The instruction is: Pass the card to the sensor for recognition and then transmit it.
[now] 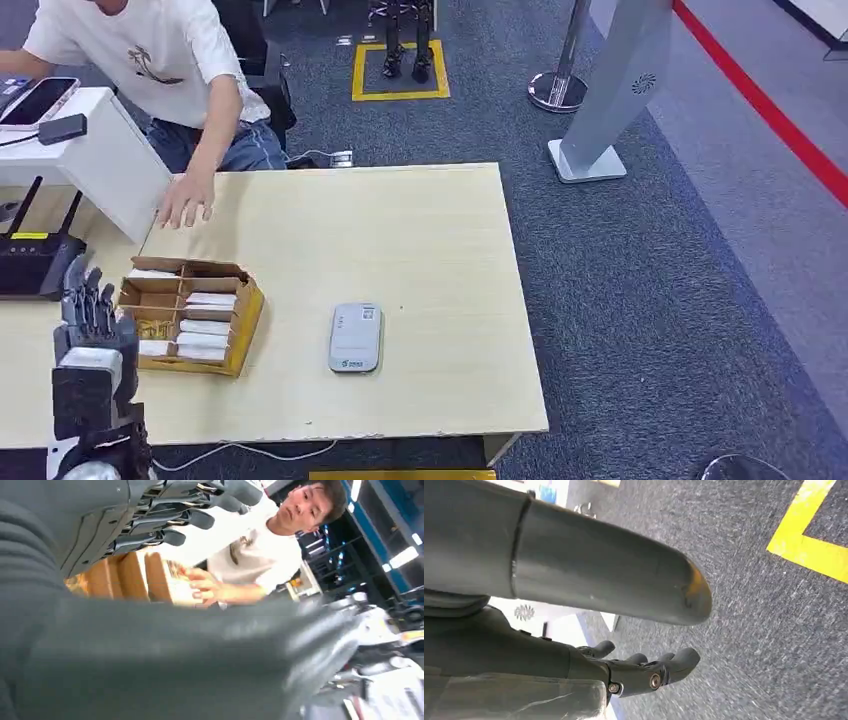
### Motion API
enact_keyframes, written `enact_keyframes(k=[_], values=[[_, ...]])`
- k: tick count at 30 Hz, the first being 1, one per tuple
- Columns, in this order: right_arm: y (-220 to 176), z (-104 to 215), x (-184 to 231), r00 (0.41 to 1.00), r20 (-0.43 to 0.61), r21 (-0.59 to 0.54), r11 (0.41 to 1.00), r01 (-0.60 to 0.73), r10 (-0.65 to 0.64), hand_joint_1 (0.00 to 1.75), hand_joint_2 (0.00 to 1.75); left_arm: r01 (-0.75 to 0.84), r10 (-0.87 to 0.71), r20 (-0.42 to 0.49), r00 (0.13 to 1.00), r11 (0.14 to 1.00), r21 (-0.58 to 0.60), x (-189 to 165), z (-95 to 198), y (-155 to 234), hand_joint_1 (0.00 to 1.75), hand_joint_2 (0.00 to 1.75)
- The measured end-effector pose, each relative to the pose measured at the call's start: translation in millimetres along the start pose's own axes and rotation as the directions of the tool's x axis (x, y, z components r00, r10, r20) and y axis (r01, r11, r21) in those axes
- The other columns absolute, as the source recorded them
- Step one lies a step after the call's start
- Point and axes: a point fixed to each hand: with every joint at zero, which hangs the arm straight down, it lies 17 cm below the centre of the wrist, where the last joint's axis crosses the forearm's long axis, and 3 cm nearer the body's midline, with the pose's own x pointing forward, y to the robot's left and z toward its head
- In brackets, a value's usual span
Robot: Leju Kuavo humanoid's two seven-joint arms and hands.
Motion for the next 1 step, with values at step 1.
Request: enact_keyframes(k=[1], values=[[-0.5, -0.2, -0.4, 1.0, -0.001, -0.001, 1.0, 0.003, -0.003, 0.0, 0.0, -0.008, 0.008, -0.002, 1.0, 1.0, 0.002, 0.7, 4.3, -1.9, 0.0, 1.75]])
